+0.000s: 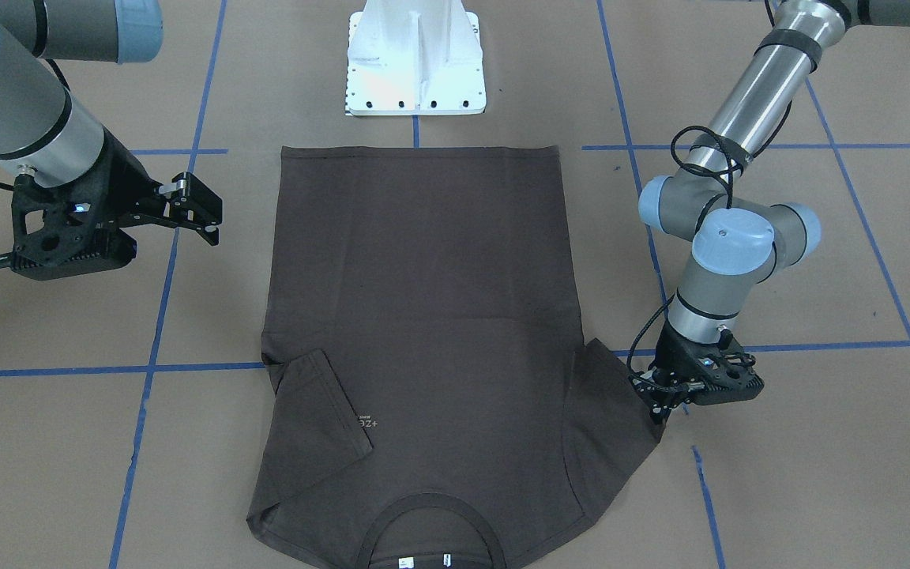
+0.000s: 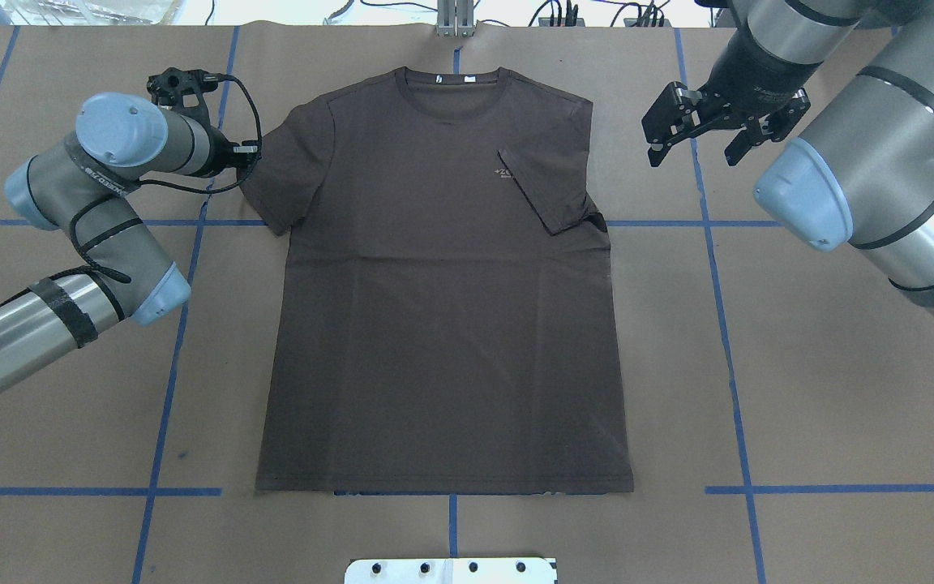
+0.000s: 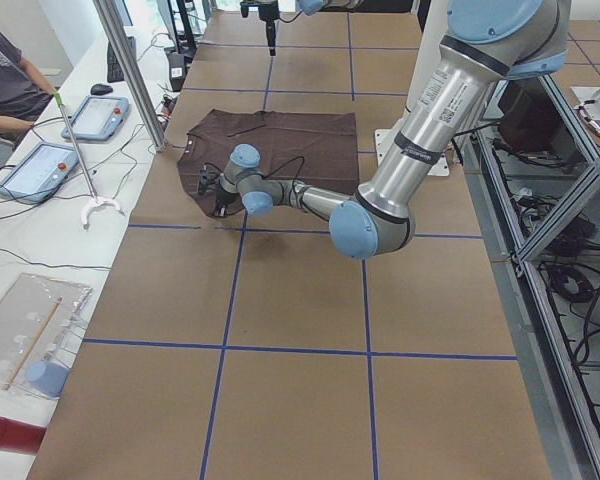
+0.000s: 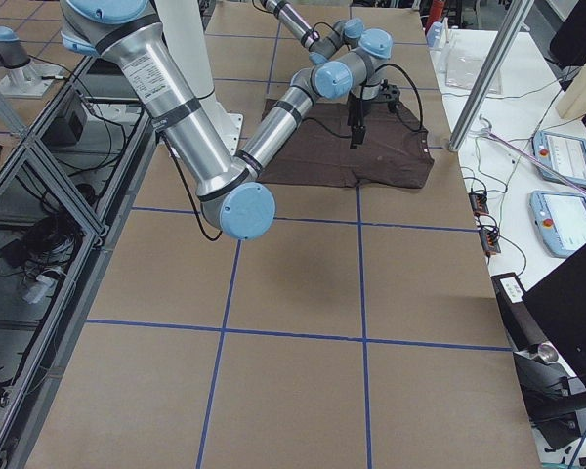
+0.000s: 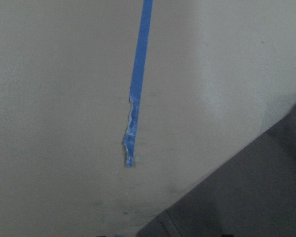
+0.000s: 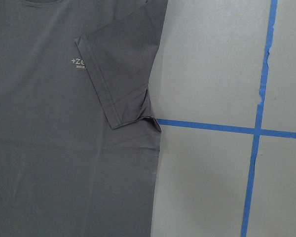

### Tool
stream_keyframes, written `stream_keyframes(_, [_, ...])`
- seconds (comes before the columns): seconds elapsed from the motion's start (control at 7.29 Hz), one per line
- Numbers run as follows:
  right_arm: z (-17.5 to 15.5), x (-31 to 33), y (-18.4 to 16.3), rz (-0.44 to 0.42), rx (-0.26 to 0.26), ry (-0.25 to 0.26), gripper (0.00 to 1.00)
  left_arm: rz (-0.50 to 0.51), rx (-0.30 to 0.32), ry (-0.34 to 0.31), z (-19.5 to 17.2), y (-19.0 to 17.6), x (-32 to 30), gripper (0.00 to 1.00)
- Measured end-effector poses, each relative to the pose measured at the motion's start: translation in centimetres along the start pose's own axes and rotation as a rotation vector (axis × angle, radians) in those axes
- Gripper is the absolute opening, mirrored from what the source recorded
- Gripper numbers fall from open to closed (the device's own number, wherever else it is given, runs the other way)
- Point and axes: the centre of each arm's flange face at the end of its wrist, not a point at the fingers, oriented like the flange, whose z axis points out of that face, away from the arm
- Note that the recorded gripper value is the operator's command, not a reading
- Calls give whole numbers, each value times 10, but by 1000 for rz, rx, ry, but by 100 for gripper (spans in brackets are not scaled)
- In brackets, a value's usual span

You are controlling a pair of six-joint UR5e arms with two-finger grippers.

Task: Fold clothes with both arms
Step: 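Fold the sleeve nearest the left gripper inward onto the shirt body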

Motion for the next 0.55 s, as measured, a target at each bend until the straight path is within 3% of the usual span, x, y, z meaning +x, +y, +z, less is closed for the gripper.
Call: stream_keyframes(0.55, [1,2,0,3,-2,2,100,-55,13,32,-39,-38,83,0])
